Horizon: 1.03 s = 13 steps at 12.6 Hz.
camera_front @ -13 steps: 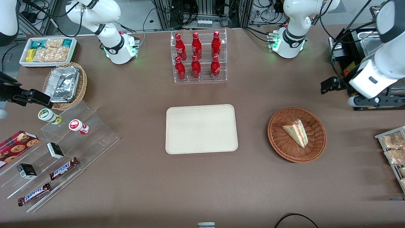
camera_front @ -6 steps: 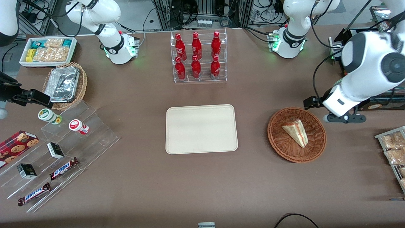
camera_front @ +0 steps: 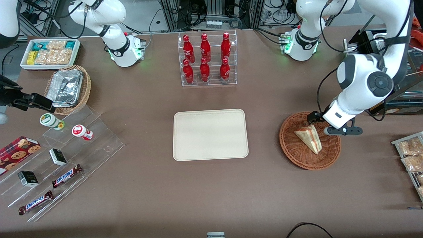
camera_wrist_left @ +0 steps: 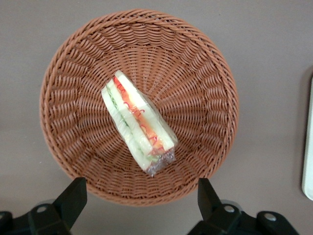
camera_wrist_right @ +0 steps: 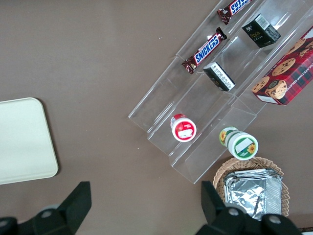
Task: Place sandwich from basket to tray
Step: 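Lower the open left gripper around the wrapped sandwich and close it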
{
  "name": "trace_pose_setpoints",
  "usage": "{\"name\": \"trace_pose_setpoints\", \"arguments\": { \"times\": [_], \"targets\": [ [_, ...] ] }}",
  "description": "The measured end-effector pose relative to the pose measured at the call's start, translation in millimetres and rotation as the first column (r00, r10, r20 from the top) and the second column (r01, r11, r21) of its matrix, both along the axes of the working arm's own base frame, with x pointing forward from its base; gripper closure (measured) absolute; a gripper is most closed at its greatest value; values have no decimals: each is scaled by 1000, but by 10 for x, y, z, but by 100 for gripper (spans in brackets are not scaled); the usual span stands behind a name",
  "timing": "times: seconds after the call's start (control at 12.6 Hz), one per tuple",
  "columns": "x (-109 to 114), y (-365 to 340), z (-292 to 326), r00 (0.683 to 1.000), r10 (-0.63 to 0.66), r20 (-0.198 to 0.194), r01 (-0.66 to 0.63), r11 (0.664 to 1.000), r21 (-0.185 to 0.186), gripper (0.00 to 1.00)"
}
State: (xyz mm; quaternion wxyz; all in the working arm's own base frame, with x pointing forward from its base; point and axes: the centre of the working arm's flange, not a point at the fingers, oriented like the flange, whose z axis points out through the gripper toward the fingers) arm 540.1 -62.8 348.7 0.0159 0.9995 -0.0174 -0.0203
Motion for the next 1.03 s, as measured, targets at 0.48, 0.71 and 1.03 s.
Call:
{"name": "trace_pose_setpoints", "arguments": {
  "times": [0.48, 0.71, 1.03],
  "targets": [
    [14, 5, -172, 991, 137, -8, -137, 991, 1, 0],
    [37, 0, -280, 927, 374, -16, -374, 927, 10, 0],
    [65, -62, -437, 799, 601, -21, -600, 800, 18, 0]
  ]
}}
